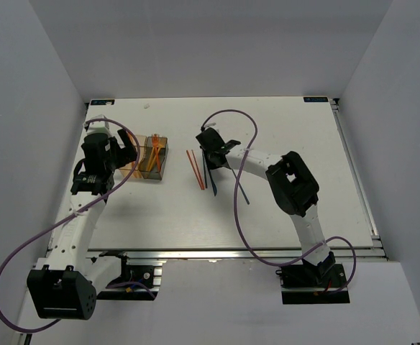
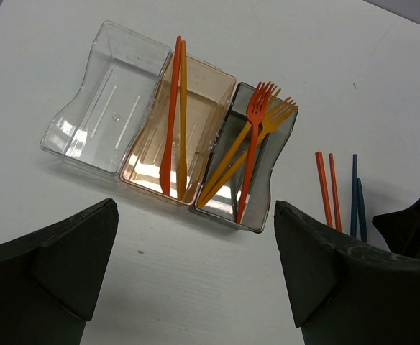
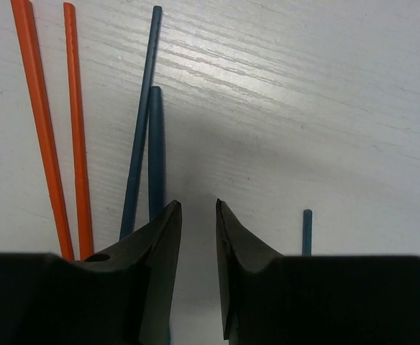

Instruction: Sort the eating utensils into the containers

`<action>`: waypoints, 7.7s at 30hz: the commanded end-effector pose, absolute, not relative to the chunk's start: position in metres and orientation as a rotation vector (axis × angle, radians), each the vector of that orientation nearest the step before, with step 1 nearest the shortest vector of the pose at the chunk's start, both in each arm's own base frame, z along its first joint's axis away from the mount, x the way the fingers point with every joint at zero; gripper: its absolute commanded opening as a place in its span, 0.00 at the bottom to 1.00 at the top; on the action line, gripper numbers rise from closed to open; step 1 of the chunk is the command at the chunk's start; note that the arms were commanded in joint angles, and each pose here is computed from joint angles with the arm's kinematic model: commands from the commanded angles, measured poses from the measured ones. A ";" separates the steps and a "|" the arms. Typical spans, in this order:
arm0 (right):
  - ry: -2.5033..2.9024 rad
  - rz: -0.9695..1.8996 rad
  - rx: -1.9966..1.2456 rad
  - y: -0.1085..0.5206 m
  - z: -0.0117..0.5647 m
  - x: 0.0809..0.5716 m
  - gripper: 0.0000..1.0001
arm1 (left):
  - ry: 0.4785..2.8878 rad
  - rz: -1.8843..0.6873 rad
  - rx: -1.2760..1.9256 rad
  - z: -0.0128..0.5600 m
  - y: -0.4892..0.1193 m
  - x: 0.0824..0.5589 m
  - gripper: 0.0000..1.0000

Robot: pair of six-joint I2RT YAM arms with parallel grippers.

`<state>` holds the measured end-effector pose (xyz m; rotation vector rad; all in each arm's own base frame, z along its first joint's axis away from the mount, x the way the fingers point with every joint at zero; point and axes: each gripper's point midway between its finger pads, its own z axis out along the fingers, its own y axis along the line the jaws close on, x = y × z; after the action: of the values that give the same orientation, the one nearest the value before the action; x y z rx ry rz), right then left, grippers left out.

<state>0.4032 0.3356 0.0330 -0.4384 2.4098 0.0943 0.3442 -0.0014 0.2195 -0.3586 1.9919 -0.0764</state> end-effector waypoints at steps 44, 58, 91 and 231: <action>2.531 0.179 -0.528 0.339 0.008 0.370 0.22 | 2.108 -0.384 -0.262 0.196 -0.053 0.347 0.98; 2.572 0.039 -0.570 0.319 -0.004 0.367 0.03 | 2.094 -0.458 -0.315 0.199 -0.061 0.347 0.98; 1.918 1.161 -0.463 0.388 0.248 0.280 0.01 | 1.883 -1.176 -0.172 0.246 -0.248 0.354 0.41; 2.069 0.931 -0.285 0.253 0.174 0.286 0.89 | 1.910 0.562 -0.185 0.267 0.062 0.501 0.00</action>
<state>0.2953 0.2584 0.1877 -0.2275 2.0461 0.9597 0.4842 0.0369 0.2299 -0.2669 2.0317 0.4809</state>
